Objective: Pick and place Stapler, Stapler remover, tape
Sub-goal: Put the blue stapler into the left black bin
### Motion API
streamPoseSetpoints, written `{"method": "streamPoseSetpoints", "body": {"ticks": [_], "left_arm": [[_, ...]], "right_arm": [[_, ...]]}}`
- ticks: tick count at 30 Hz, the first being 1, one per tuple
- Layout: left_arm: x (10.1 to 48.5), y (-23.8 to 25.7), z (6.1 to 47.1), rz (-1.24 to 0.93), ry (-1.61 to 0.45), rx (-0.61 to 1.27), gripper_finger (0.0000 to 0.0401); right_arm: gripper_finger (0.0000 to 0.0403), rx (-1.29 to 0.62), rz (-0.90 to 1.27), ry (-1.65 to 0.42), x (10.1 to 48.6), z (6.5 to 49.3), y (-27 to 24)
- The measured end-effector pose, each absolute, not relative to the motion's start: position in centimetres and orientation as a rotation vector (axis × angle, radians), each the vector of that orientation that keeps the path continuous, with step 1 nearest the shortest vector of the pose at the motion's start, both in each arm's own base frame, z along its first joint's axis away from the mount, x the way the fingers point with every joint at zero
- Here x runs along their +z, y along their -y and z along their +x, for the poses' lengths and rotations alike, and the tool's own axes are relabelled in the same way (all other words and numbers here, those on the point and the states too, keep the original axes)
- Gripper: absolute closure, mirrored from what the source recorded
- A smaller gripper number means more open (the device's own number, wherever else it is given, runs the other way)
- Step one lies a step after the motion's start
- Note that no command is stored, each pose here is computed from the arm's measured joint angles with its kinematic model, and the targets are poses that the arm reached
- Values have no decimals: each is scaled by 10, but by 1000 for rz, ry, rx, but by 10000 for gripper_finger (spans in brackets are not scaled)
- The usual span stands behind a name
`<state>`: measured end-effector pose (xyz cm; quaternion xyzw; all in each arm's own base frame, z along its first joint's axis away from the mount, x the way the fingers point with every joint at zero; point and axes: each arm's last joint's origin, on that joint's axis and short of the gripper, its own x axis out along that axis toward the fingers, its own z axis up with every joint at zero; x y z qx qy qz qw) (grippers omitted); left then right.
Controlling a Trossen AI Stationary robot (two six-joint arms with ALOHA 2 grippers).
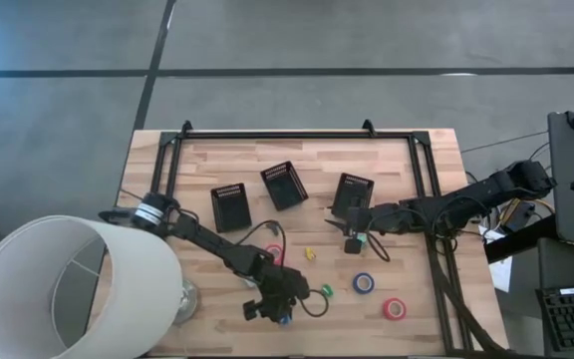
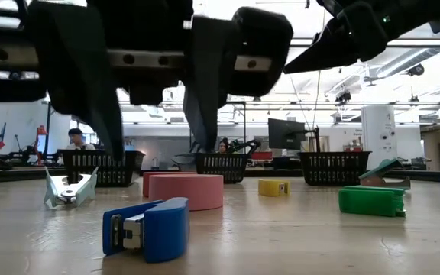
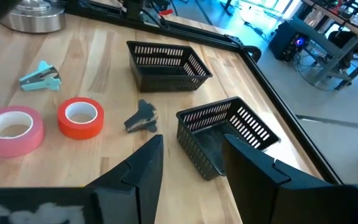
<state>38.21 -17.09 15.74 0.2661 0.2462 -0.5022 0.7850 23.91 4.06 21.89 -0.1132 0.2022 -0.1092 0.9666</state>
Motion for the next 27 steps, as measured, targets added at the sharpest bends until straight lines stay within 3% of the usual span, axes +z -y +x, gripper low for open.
{"method": "streamPoseSetpoints", "body": {"ticks": [27], "left_arm": [[135, 155, 389, 497, -624, -1090, 239]], "right_arm": [[257, -220, -234, -422, 218, 239, -41]]}}
